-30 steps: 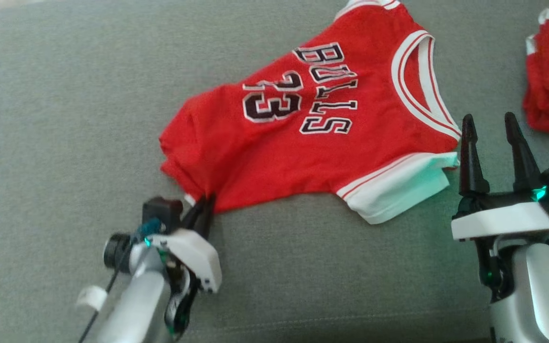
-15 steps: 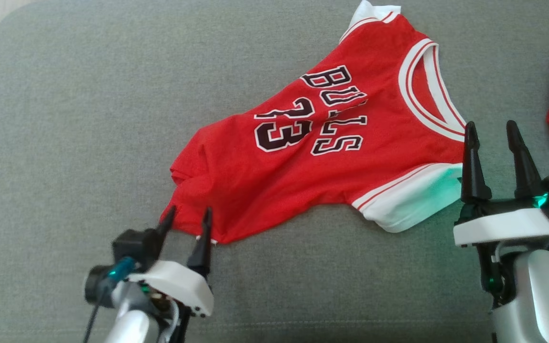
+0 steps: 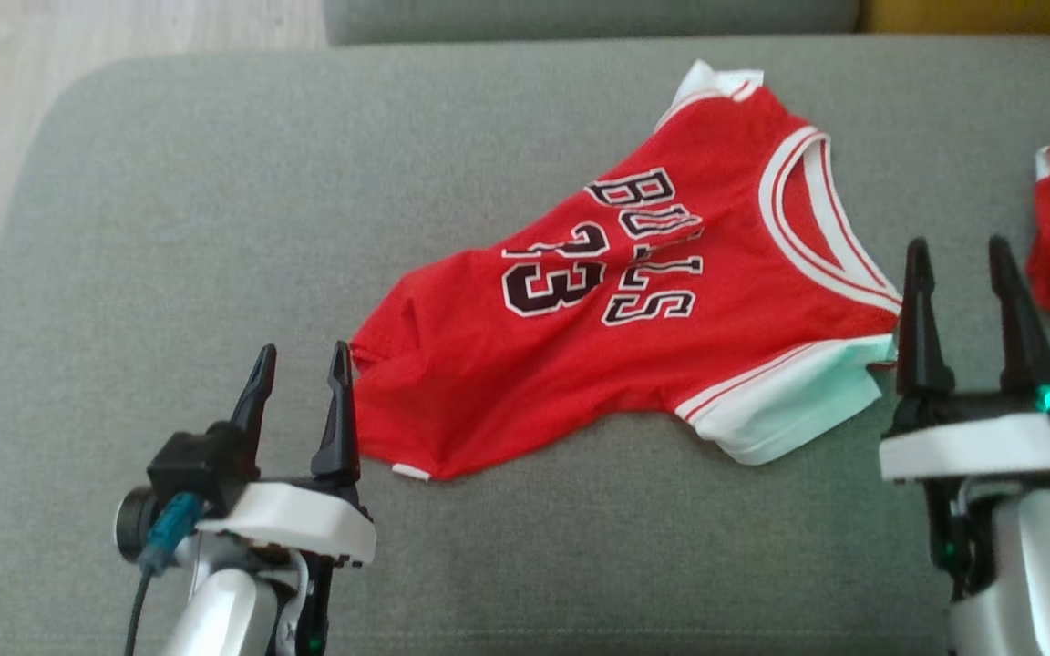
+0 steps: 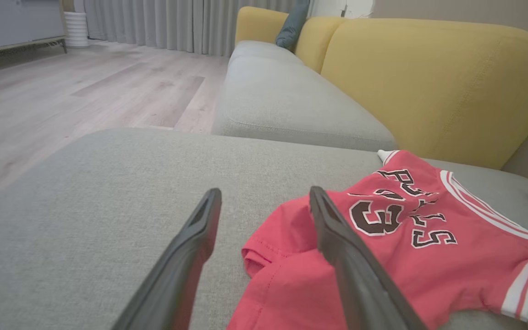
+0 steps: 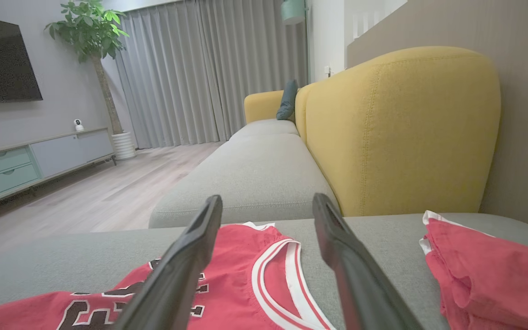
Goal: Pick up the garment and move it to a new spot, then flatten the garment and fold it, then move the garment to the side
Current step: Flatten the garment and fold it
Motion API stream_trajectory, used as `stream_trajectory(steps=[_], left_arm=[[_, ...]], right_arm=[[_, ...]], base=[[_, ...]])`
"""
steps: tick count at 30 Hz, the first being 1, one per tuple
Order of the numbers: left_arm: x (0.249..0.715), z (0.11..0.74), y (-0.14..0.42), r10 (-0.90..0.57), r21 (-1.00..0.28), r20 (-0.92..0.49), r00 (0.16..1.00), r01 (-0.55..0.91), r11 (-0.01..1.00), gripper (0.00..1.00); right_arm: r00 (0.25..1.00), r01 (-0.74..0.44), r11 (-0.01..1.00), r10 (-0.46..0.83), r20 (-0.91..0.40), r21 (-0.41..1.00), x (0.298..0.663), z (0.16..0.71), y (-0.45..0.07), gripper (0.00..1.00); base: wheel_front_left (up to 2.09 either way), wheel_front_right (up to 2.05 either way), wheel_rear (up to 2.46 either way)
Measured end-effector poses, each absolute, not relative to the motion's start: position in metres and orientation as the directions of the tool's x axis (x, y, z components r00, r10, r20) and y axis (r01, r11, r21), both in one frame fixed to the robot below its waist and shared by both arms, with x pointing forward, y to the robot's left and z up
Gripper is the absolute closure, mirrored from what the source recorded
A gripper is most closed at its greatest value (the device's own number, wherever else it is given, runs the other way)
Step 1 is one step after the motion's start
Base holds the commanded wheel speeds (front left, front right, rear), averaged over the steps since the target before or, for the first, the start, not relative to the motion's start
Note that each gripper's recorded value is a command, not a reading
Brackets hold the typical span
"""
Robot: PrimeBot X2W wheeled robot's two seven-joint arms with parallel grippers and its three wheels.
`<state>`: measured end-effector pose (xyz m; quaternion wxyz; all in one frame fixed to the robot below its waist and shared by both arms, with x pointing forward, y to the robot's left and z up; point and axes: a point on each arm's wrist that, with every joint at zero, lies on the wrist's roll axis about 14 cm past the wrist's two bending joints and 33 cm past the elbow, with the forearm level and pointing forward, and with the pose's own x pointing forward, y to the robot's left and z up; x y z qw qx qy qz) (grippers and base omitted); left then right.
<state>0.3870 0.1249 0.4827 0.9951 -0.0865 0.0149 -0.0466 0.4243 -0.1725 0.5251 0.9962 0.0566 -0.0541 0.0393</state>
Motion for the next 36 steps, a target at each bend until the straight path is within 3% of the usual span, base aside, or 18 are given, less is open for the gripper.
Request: stream_trajectory(steps=[12,36], left_arm=[[0.356,0.486,0.132,-0.071,-0.184,-0.007,0.997,0.069,0.981,0.0],[0.347,0.484,0.128,-0.074,-0.202,-0.015,0.997,0.07,0.977,0.0]], right_arm=[[0.996,-0.085,0.992,0.082,0.035,0.095,0.374,0.496,-0.17,0.0],[0.991,-0.133,0.986,0.13,0.033,0.101,0.369,0.493,-0.153,0.0]], base=[[0.0,0.0,0.0],[0.0,0.0,0.0]])
